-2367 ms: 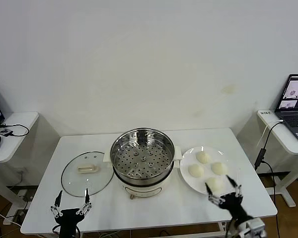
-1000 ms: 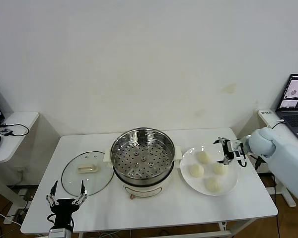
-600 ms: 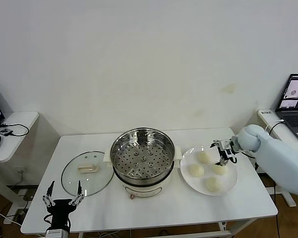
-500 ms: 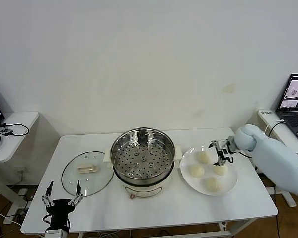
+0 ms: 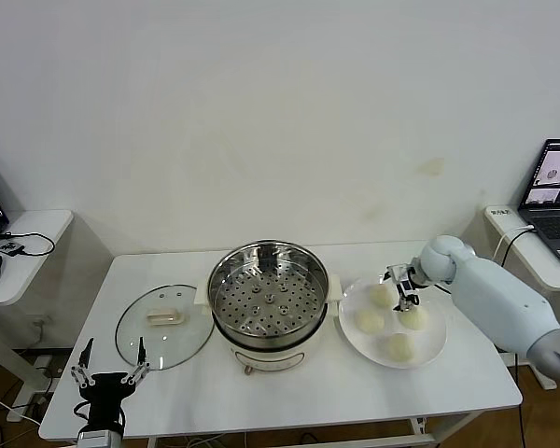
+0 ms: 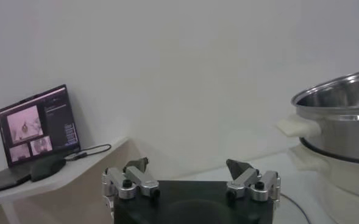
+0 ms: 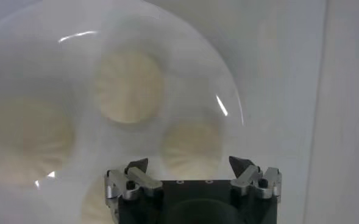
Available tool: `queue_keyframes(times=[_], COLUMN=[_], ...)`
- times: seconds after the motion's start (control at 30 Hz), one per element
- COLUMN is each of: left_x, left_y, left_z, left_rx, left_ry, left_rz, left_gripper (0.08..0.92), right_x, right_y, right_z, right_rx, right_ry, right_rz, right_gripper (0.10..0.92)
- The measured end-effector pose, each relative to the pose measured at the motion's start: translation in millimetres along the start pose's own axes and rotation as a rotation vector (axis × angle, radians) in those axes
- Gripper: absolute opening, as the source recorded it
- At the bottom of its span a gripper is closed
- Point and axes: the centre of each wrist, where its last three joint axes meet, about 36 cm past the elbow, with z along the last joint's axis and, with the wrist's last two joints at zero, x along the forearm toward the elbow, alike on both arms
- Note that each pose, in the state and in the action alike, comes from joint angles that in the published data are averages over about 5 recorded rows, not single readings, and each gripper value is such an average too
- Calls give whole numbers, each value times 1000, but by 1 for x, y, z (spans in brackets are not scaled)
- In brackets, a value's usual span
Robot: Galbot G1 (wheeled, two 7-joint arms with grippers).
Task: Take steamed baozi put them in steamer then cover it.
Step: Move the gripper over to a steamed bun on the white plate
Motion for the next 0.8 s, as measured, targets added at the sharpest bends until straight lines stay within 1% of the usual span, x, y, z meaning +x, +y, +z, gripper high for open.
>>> queue_keyframes(times=[0.23, 0.6, 0.7, 0.8], left_x=[0, 1, 1, 1], left_y=[0, 0, 0, 0], left_z=[1, 2, 1, 1], left_rx=[2, 3, 5, 5], left_ry=[-3, -4, -5, -6], left_rz=[-5, -9, -11, -11], left_gripper=[823, 823, 823, 823], right_x=[-8, -13, -11, -8], right_y=[-5, -6, -7, -9], right_z=[-7, -13, -12, -10], right_rx=[2, 7, 7, 5], right_ry=[10, 19, 19, 18], right_rz=[-1, -16, -17, -21], right_gripper=[760, 605, 582, 578])
